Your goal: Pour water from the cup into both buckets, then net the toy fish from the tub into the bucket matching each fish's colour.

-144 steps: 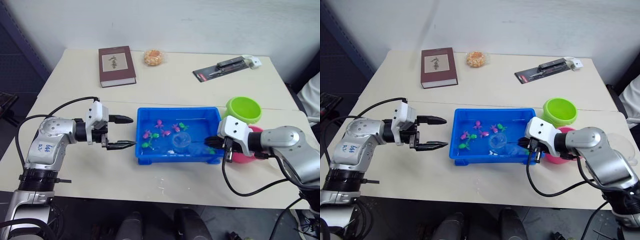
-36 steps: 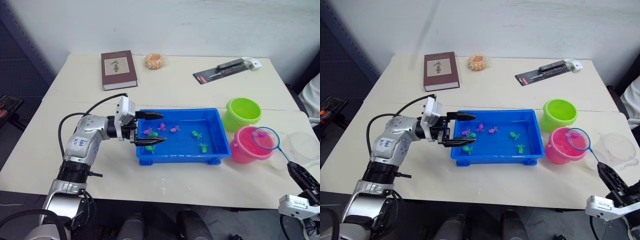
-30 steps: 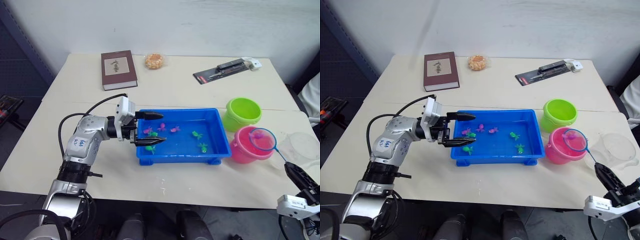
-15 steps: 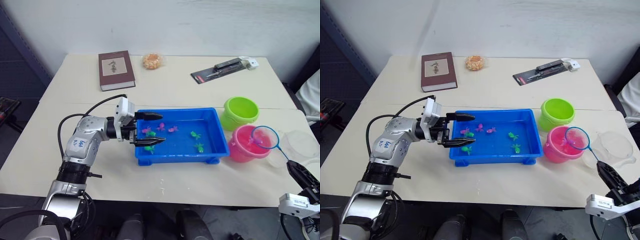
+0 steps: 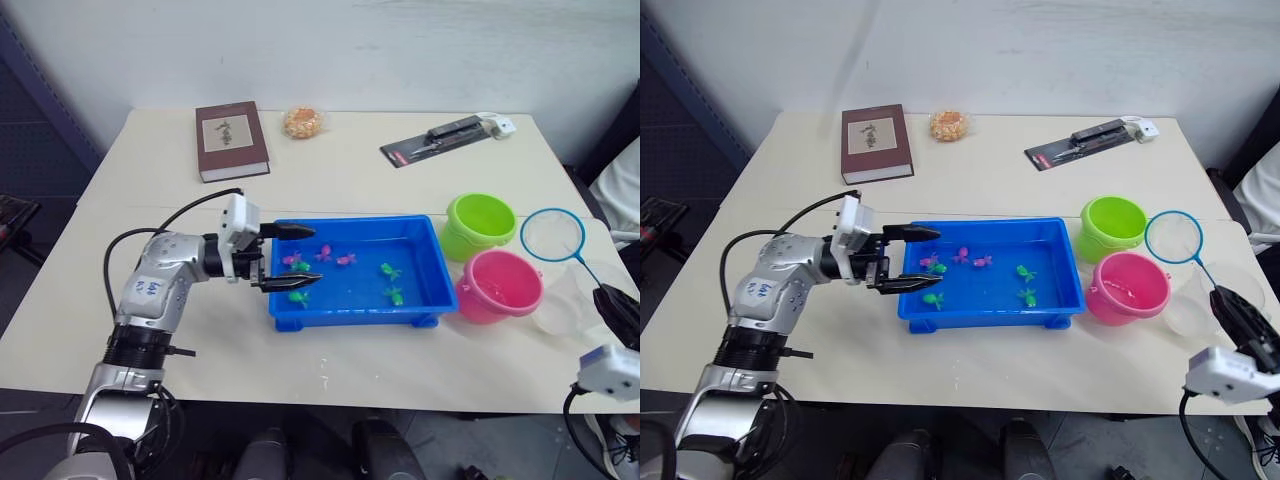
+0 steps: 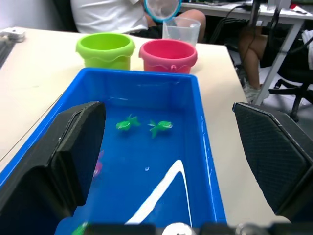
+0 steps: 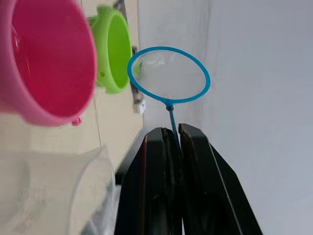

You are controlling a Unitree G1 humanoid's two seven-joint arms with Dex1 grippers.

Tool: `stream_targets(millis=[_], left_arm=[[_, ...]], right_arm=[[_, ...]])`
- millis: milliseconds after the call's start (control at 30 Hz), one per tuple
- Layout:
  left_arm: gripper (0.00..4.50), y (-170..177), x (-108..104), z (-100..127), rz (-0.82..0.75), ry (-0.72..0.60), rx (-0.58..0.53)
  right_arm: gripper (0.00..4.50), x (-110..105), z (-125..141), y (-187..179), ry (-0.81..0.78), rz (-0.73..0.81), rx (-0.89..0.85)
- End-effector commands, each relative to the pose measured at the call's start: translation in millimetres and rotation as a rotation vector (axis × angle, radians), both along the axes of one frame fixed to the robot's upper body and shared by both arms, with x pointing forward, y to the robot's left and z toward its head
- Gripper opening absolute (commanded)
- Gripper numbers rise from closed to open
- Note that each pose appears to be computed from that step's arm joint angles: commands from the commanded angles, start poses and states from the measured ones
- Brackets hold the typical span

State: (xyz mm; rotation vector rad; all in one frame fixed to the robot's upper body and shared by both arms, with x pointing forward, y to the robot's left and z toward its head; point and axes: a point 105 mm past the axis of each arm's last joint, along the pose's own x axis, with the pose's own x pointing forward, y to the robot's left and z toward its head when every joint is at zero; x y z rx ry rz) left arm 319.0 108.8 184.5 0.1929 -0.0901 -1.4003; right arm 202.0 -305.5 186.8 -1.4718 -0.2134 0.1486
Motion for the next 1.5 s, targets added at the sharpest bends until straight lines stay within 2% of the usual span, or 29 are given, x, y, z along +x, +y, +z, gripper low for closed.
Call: stream_targets(millis=[33,167,233,367,467,700,833,933,1100,1233,1500], left_arm=[[4.46,20,2,9,0.059,-0.039,-0.004],[4.46,48,5,11,0.143,-0.034,0.007],[4.46,55,4,11,0.16,-0.031,0.013],[4.46,66,3,10,0.187,-0.028,0.038],[4.46,71,0,8,0.198,-0.029,0.069],[4.46,69,-5,6,0.196,-0.037,0.097],[4.46,67,-8,5,0.206,-0.042,0.094],[4.46,67,-10,5,0.215,-0.044,0.091],[4.46,67,-11,5,0.226,-0.047,0.085],[4.46,65,-11,5,0.231,-0.051,0.076],[4.46,64,-10,5,0.237,-0.052,0.069]], right_arm=[[0.0,9,32,32,0.027,0.165,0.229],[0.0,29,43,78,0.254,0.365,0.515],[0.0,35,40,93,0.358,0.403,0.579],[0.0,53,18,114,0.54,0.322,0.647],[0.0,71,9,130,0.596,0.303,0.633],[0.0,103,-24,135,0.643,0.161,0.461],[0.0,119,-24,133,0.597,0.111,0.393],[0.0,122,-23,132,0.586,0.101,0.351],[0.0,120,-36,140,0.651,0.124,0.305],[0.0,119,-39,163,0.693,0.192,0.331],[0.0,116,-37,171,0.773,0.216,0.479]])
